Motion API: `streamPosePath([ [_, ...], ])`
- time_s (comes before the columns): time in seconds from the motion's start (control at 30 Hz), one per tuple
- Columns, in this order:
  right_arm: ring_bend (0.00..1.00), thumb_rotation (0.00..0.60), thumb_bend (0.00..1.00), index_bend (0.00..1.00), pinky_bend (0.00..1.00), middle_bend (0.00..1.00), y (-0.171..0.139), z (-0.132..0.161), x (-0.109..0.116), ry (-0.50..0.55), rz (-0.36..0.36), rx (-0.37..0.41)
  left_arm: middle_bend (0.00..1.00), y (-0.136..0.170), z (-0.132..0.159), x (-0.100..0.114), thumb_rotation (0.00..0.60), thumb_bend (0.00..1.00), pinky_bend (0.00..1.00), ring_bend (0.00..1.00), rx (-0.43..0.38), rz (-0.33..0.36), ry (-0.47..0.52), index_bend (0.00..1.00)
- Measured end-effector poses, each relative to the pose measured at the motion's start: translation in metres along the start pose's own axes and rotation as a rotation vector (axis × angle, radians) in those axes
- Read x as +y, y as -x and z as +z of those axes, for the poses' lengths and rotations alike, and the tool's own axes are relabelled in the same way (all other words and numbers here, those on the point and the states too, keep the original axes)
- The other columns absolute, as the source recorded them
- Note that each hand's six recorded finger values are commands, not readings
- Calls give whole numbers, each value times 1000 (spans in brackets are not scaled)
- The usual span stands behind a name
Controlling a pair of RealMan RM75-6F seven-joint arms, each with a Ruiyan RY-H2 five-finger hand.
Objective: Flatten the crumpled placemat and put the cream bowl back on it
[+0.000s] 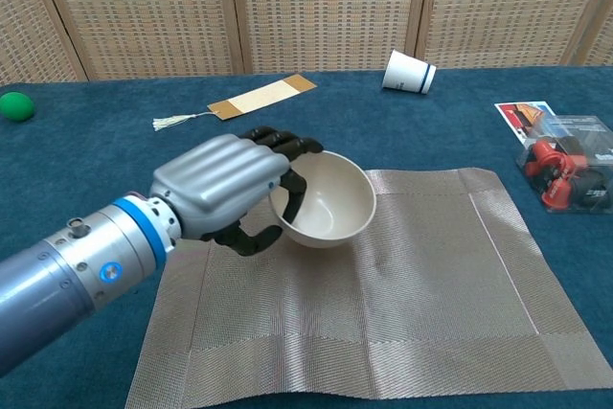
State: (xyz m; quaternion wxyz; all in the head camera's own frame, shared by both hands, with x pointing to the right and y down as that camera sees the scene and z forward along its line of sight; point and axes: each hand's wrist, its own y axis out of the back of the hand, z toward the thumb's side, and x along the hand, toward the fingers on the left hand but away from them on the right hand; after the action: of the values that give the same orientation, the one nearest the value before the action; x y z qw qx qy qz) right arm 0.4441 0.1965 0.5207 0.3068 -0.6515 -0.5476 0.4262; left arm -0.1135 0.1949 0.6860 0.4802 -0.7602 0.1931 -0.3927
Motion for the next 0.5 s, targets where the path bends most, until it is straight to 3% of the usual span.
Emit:
streamPosePath([
  [0.13,0,600,258,136,0,0,1,-1,0,2,2,-3,0,-10,17,-12,600,588,0,0,-12,-28,6,692],
  [0.23,0,600,258,136,0,0,1,-1,0,0,2,-2,0,-13,20,-18,600,487,0,0,-9,-53,3,630],
  [0.37,0,600,258,136,0,0,1,-1,-1,-3,3,-2,0,-13,20,-22,600,288,0,0,-2,-70,-5,368],
  [0.5,0,600,258,136,0,0,1,-1,-2,-6,5,0,0,-11,13,-19,600,212,0,0,13,-63,-5,118],
])
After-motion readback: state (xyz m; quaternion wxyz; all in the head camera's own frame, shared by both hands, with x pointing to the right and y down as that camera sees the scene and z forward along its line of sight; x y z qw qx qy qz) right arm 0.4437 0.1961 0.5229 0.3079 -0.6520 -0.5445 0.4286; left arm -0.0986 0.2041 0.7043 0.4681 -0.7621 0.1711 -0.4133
